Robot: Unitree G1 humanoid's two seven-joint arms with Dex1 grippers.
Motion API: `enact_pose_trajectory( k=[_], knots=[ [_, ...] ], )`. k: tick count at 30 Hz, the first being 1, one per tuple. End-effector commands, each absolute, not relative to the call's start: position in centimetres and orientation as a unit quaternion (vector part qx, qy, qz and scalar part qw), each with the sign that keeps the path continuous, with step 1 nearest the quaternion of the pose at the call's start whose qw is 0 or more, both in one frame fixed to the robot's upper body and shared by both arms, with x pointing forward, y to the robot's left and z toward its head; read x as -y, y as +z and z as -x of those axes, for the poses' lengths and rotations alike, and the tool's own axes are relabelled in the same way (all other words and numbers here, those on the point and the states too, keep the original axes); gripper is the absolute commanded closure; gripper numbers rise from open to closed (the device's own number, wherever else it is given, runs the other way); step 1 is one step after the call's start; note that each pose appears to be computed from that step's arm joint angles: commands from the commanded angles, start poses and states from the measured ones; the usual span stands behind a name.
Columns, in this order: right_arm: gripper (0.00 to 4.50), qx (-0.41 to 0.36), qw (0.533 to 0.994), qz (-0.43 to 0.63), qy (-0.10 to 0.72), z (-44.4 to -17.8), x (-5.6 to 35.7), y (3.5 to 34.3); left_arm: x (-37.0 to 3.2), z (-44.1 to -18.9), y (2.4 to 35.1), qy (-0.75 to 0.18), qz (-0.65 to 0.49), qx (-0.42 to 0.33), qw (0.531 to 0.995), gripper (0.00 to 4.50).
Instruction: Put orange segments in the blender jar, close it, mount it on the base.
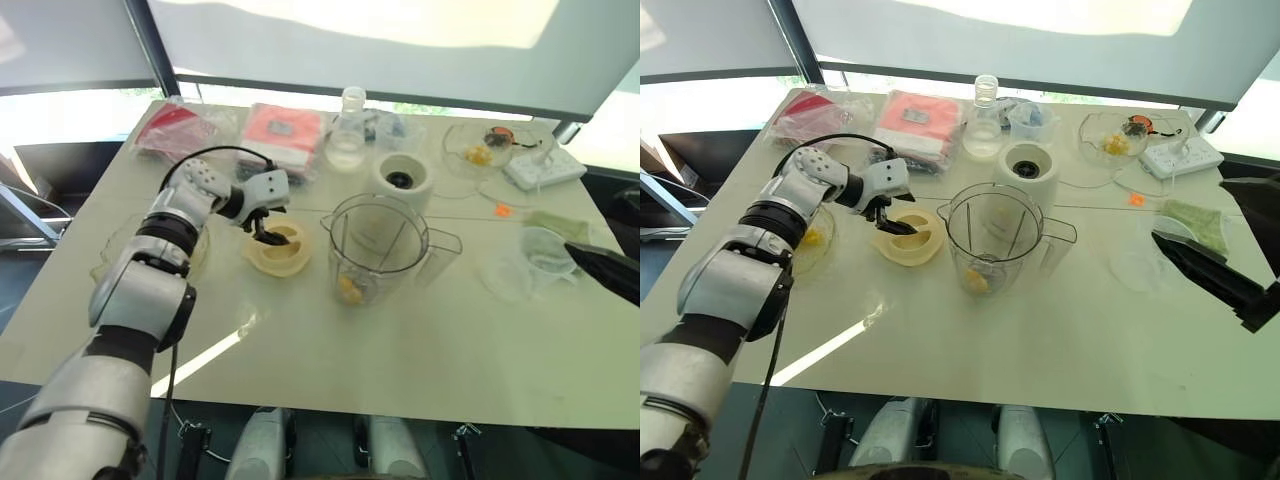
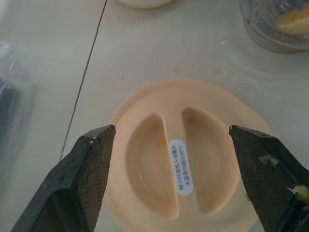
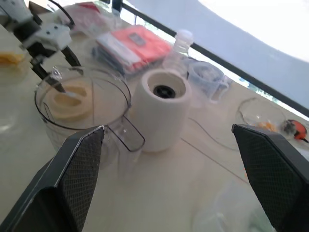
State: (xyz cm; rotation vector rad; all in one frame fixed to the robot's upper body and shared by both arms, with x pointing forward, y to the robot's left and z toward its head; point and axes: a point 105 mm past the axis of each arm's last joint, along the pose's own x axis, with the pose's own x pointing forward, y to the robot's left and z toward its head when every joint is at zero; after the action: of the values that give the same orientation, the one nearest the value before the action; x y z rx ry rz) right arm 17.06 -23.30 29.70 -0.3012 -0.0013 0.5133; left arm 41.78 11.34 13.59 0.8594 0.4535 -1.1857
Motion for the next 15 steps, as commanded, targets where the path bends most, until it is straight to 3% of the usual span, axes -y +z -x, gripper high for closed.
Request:
enact_pose_trajectory(
  k=[1, 14, 15],
  knots=[
    [0.05, 0.024, 0.952, 0.147, 0.266, -17.4, 22.2, 29.7, -12.2, -42.3, 13.3, -0.509, -0.433, -0.228, 0.708, 0.59],
    [0.05, 0.04, 0.959, 0.109, 0.258, -17.7, 20.8, 29.5, -11.9, -42.0, 9.9, -0.487, -0.414, -0.286, 0.714, 0.59],
    [0.02, 0.04, 0.96, 0.106, 0.257, -17.7, 20.7, 29.5, -12.0, -42.0, 9.6, -0.483, -0.423, -0.288, 0.71, 0.83]
  ],
)
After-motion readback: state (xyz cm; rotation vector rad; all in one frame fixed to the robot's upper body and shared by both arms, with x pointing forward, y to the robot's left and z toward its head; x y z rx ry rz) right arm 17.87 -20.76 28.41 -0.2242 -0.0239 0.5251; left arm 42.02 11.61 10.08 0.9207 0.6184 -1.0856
